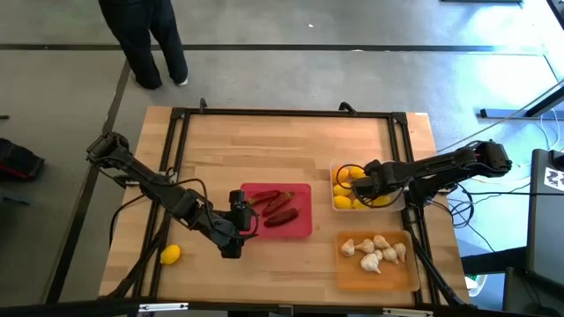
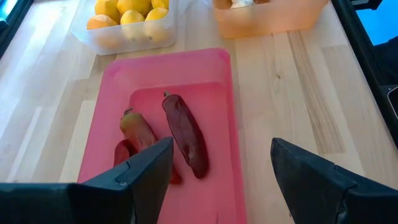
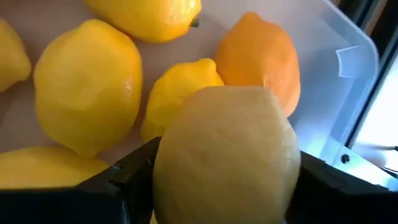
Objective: Sort produce into baskets
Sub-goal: Put the yellow lemon into the transparent bin
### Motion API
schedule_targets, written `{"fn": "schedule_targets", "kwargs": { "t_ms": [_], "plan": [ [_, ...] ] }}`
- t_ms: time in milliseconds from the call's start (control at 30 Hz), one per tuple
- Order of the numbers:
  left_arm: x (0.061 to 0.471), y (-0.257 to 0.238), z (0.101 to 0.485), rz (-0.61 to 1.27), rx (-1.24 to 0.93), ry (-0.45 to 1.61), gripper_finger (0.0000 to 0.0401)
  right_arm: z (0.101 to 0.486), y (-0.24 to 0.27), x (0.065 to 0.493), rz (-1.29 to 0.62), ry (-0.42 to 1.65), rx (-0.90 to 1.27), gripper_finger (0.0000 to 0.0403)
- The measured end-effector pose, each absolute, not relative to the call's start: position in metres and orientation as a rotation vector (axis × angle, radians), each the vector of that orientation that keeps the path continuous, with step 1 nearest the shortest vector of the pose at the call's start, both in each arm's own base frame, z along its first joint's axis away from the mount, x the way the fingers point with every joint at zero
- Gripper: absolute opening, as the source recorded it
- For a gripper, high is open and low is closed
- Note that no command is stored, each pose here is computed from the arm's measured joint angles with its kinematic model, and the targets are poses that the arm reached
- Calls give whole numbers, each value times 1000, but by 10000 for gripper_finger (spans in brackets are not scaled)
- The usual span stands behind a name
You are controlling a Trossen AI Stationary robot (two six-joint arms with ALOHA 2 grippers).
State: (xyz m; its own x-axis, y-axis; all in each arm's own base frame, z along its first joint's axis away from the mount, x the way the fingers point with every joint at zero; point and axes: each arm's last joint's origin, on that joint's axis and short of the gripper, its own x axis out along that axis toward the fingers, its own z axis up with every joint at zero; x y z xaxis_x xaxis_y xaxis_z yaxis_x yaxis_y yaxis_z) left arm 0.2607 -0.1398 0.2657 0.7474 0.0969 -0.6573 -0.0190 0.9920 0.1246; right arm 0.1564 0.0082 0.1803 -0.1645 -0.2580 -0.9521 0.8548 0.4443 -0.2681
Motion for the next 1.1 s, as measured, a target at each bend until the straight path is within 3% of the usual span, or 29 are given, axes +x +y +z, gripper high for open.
{"fn": "schedule_targets", "kwargs": {
  "t_ms": [167,333,633,833,1100],
  "plan": [
    [261,-140,266,64,114,726,265,179,9,159,-1047,1401,588,294],
    [260,-140,265,64,114,727,265,191,10,162,-1039,1413,588,302],
    [260,-140,265,64,113,727,265,231,8,165,-1089,1421,513,287],
    [260,-140,265,65,112,727,265,232,8,159,-1120,1477,502,269],
    [261,-140,266,64,111,724,265,229,10,170,-1032,1401,536,249]
  ]
}}
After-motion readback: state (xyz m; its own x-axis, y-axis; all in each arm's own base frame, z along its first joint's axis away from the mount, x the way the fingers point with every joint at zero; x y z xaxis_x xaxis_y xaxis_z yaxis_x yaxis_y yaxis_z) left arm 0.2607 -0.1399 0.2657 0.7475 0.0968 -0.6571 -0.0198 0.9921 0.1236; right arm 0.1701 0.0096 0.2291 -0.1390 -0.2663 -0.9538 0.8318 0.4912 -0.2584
